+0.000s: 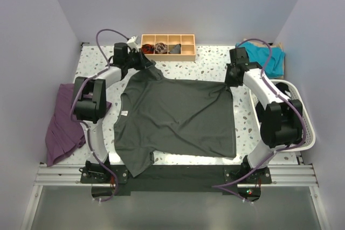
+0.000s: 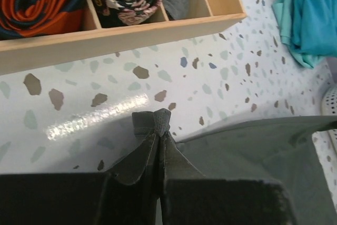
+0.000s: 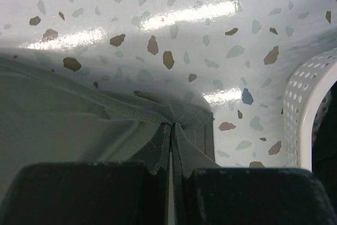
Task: Fold and stack the t-shirts
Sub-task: Fold the flattened tshirt in 1/3 of the way
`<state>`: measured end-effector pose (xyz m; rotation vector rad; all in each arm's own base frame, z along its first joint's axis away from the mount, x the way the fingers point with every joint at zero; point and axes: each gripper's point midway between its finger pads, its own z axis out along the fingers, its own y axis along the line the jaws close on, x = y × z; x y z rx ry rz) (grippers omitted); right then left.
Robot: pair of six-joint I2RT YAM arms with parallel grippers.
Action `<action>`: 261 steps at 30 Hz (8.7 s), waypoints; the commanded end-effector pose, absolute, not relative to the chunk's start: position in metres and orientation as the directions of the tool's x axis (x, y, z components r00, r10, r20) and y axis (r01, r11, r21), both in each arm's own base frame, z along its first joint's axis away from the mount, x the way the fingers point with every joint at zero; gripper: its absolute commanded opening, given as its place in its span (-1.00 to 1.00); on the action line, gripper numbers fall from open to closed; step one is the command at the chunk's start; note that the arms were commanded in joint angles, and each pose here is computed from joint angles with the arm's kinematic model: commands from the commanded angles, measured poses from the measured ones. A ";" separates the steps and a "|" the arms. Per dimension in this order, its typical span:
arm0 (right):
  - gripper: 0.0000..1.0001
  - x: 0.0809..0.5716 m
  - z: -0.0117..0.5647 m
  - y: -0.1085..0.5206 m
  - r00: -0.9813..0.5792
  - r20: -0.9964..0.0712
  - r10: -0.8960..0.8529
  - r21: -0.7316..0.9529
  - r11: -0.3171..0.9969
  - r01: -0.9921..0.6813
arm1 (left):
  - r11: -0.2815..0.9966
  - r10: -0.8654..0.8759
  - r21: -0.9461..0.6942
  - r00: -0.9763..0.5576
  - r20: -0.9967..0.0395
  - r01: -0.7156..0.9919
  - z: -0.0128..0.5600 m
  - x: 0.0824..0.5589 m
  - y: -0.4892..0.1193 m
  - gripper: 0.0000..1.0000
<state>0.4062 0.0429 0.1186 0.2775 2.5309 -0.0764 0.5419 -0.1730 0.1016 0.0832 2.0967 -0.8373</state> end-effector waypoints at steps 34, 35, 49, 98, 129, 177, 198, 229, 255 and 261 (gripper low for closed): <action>-1.00 0.285 0.054 0.022 -0.879 -0.387 0.279 -0.056 0.944 0.324 | 0.867 -0.229 -0.478 -0.739 -0.633 0.140 0.080 0.354 -0.123 -0.85; -1.00 0.283 0.051 0.023 -0.883 -0.378 0.279 -0.057 0.945 0.322 | 0.869 -0.232 -0.477 -0.744 -0.627 0.131 0.077 0.352 -0.122 -0.84; -0.14 0.297 0.093 0.020 -0.830 -0.489 0.267 -0.025 0.947 0.319 | 0.929 -0.277 -0.369 -0.690 -0.669 -0.016 0.096 0.340 -0.086 0.12; -0.39 0.265 0.018 0.091 -0.949 -0.257 0.181 0.155 0.977 0.144 | 0.819 -0.180 -0.530 -0.781 -0.598 0.217 0.094 0.320 -0.146 0.17; -0.39 0.264 0.010 0.096 -0.957 -0.233 0.171 0.176 0.976 0.132 | 0.922 -0.042 -0.337 -0.818 -0.574 0.189 0.060 0.313 -0.149 -1.00; -0.31 0.304 0.006 0.061 -0.936 -0.324 0.136 -0.035 0.987 0.156 | 0.947 0.108 -0.239 -0.912 -0.396 0.216 0.006 0.336 -0.168 0.35; -0.21 0.425 0.050 0.048 -0.843 -0.513 0.158 -0.051 0.975 0.214 | 0.950 0.098 -0.209 -0.858 -0.505 0.231 0.042 0.387 -0.160 0.30; -0.13 0.373 0.091 0.075 -0.841 -0.514 0.168 0.088 0.986 0.143 | 0.907 0.200 -0.232 -0.844 -0.497 0.351 0.047 0.333 -0.233 0.24; -0.10 0.367 0.076 0.080 -0.862 -0.479 0.167 0.099 0.986 0.136 | 0.961 0.200 -0.053 -0.814 -0.545 0.272 0.040 0.337 -0.224 -0.17; -0.10 0.366 0.074 0.080 -0.865 -0.473 0.168 0.099 0.986 0.137 | 0.965 0.214 -0.013 -0.816 -0.537 0.262 0.036 0.337 -0.219 -0.28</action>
